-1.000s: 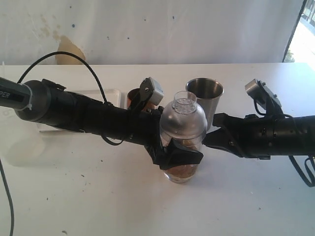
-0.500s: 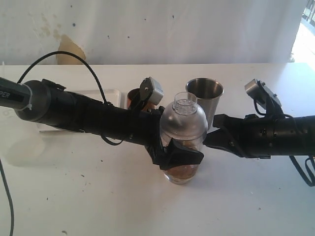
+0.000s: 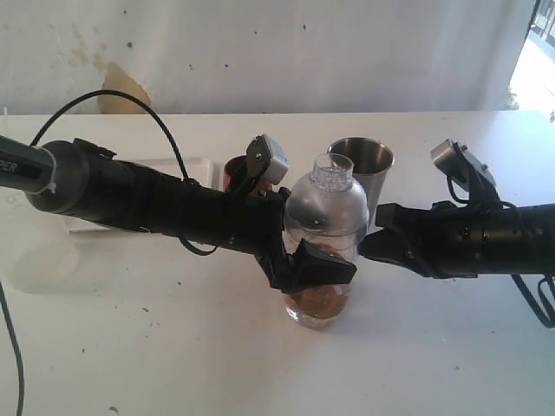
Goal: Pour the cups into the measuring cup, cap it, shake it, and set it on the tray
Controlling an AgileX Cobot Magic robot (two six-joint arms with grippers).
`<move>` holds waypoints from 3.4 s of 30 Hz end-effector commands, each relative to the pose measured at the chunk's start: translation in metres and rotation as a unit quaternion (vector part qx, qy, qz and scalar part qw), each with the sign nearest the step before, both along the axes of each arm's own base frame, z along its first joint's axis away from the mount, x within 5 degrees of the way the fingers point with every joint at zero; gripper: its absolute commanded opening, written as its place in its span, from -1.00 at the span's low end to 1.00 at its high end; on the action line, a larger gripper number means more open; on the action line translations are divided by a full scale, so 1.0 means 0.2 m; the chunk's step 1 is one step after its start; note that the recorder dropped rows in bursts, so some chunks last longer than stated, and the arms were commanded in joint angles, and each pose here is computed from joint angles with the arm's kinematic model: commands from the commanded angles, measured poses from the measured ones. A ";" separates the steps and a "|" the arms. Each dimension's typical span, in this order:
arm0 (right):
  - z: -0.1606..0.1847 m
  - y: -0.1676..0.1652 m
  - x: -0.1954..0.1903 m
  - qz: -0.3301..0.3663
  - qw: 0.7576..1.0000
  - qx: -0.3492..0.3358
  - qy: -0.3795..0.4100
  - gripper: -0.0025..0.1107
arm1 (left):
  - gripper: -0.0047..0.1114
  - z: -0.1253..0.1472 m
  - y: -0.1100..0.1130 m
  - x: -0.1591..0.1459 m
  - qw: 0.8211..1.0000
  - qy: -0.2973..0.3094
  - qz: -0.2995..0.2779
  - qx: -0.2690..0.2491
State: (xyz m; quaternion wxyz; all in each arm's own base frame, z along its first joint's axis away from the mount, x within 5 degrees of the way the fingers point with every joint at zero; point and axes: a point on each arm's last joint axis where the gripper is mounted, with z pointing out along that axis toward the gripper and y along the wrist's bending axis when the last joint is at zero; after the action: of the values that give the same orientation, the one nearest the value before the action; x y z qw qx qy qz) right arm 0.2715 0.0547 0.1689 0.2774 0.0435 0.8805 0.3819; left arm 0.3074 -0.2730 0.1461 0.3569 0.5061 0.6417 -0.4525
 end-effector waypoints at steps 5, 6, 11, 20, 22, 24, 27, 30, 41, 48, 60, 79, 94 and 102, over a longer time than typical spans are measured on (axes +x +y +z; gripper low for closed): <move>0.04 -0.02 0.01 0.004 0.998 -0.041 -0.041 -0.96 | -0.92 0.05 0.00 0.00 1.000 -0.008 0.007 -0.004; 0.06 -0.03 0.00 -0.003 0.998 -0.050 -0.048 -0.96 | -0.92 0.07 0.00 0.01 1.000 -0.014 0.013 -0.001; 0.26 -0.08 -0.04 -0.049 0.986 -0.102 -0.125 -0.96 | -0.92 0.28 0.04 0.01 0.997 -0.069 0.039 -0.012; 0.55 -0.12 -0.21 -0.087 0.958 -0.147 -0.232 -0.96 | -0.92 0.72 0.23 -0.02 0.983 -0.152 0.073 -0.075; 0.57 -0.12 -0.23 -0.091 0.955 -0.152 -0.240 -0.96 | -0.92 0.77 0.23 -0.07 0.985 -0.129 0.034 -0.113; 0.59 -0.12 -0.24 -0.095 0.953 -0.154 -0.245 -0.96 | -0.92 0.76 0.20 -0.10 0.984 -0.143 0.023 -0.109; 0.60 -0.11 -0.25 -0.087 0.953 -0.146 -0.249 -0.96 | -0.92 0.74 0.26 -0.05 0.976 -0.182 0.119 -0.025; 0.60 -0.11 -0.27 -0.080 0.953 -0.154 -0.248 -0.96 | -0.92 0.77 0.38 -0.03 0.977 -0.167 0.121 -0.061; 0.60 -0.12 -0.27 -0.083 0.953 -0.157 -0.246 -0.96 | -0.92 0.81 0.47 -0.08 0.982 -0.125 0.081 -0.120; 0.61 -0.12 -0.27 -0.081 0.952 -0.160 -0.249 -0.96 | -0.92 0.84 0.55 -0.06 0.963 -0.189 0.189 -0.043; 0.66 -0.12 -0.31 -0.092 0.946 -0.156 -0.268 -0.96 | -0.92 0.88 0.58 -0.20 0.970 -0.190 0.112 -0.102; 0.82 -0.12 -0.48 -0.116 0.924 -0.135 -0.337 -0.96 | -0.92 0.84 0.73 -0.20 0.949 -0.200 0.245 -0.017; 0.92 -0.15 -0.92 -0.160 0.851 -0.171 -0.469 -0.96 | -0.92 1.03 0.88 -0.33 0.928 -0.235 0.284 -0.058; 0.87 -0.20 -1.12 -0.229 0.799 -0.170 -0.529 -0.96 | -0.92 1.14 1.01 -0.38 0.870 -0.277 0.408 -0.013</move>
State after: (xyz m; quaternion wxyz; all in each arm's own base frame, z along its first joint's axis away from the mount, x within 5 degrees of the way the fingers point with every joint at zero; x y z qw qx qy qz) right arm 0.0557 0.0178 0.3460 0.7700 -0.0224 0.6258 0.1223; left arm 0.2366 -0.0821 0.3591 0.6538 0.3457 0.6575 -0.1440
